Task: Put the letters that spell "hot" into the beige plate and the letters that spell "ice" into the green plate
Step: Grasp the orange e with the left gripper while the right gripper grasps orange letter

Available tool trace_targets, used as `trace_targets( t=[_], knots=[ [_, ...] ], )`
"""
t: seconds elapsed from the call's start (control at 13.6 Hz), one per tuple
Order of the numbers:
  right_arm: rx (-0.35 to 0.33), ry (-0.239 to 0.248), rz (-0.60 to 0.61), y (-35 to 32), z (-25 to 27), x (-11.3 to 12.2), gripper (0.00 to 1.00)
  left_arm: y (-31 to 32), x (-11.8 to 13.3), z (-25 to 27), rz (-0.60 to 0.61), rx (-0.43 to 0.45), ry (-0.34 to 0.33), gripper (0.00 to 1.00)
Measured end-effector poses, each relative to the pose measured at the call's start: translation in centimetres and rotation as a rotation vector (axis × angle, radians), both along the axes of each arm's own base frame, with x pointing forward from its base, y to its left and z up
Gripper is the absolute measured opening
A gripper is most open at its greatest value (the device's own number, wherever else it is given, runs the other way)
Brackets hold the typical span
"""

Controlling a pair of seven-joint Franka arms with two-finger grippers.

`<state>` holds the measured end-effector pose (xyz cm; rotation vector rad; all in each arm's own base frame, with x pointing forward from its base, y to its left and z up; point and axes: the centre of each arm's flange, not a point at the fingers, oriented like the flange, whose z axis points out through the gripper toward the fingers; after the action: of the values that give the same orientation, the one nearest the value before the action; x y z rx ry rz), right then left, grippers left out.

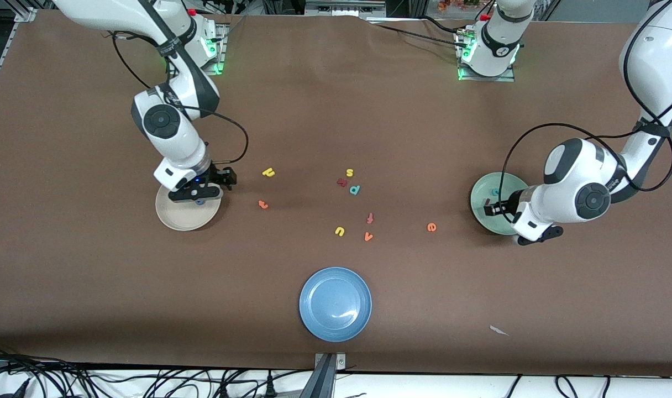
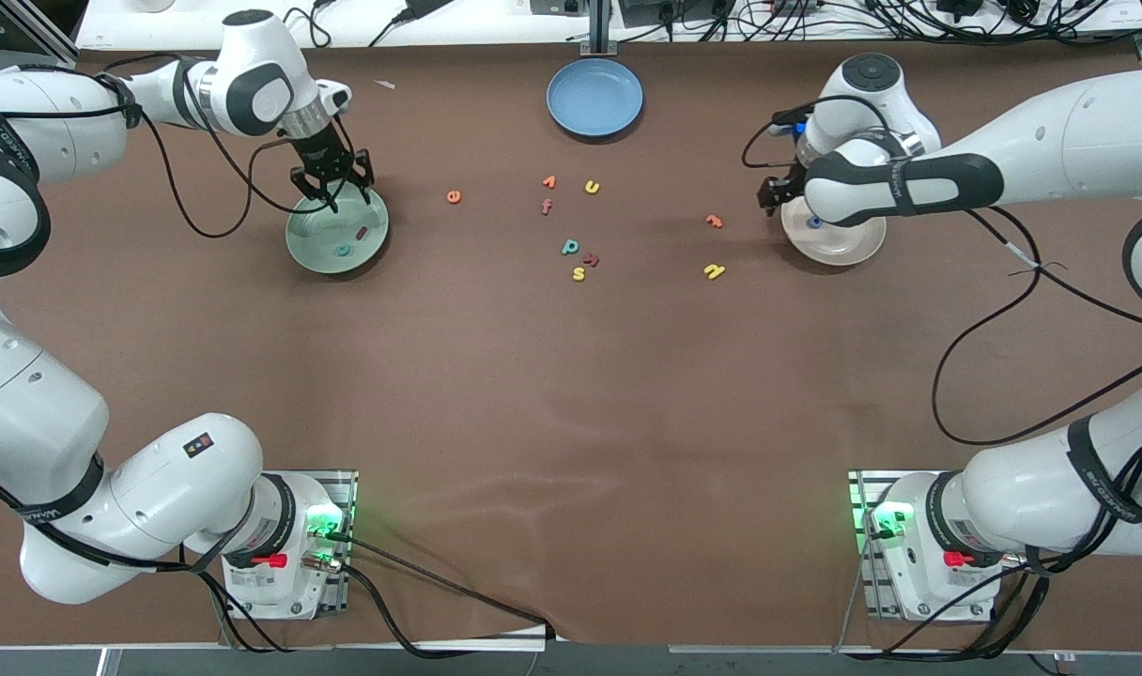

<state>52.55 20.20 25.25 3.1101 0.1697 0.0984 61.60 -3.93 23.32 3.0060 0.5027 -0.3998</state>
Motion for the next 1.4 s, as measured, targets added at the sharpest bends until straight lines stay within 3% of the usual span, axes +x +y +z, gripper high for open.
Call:
trace_targets(
  t=[0.22, 0.52, 0.88, 1.33, 1.4],
  knots=[
    [0.041, -0.005, -0.031, 4.8, -0.1, 0.2, 0.94, -3.7, 2.1, 2.6, 0.159, 0.034, -0.056, 1.00],
    [0.084, 0.017, -0.044, 9.9, -2.3, 0.8, 0.93, -10.3, 2.8, 2.8, 0.250, 0.023, -0.139, 1.00],
    [0.054, 0.012, 0.009, 9.5, -5.1, 0.8, 0.88, -15.9, 2.5, -3.3, 0.258, 0.131, -0.136, 1.00],
    [0.062, 0.010, 0.034, 9.7, -6.9, 0.6, 0.82, -18.7, 2.5, -4.9, 0.195, 0.108, -0.146, 0.97],
    [0.059, 0.008, 0.039, 9.7, -7.0, 0.6, 0.76, -19.1, 2.2, -5.4, 0.167, 0.101, -0.142, 0.95]
  ],
)
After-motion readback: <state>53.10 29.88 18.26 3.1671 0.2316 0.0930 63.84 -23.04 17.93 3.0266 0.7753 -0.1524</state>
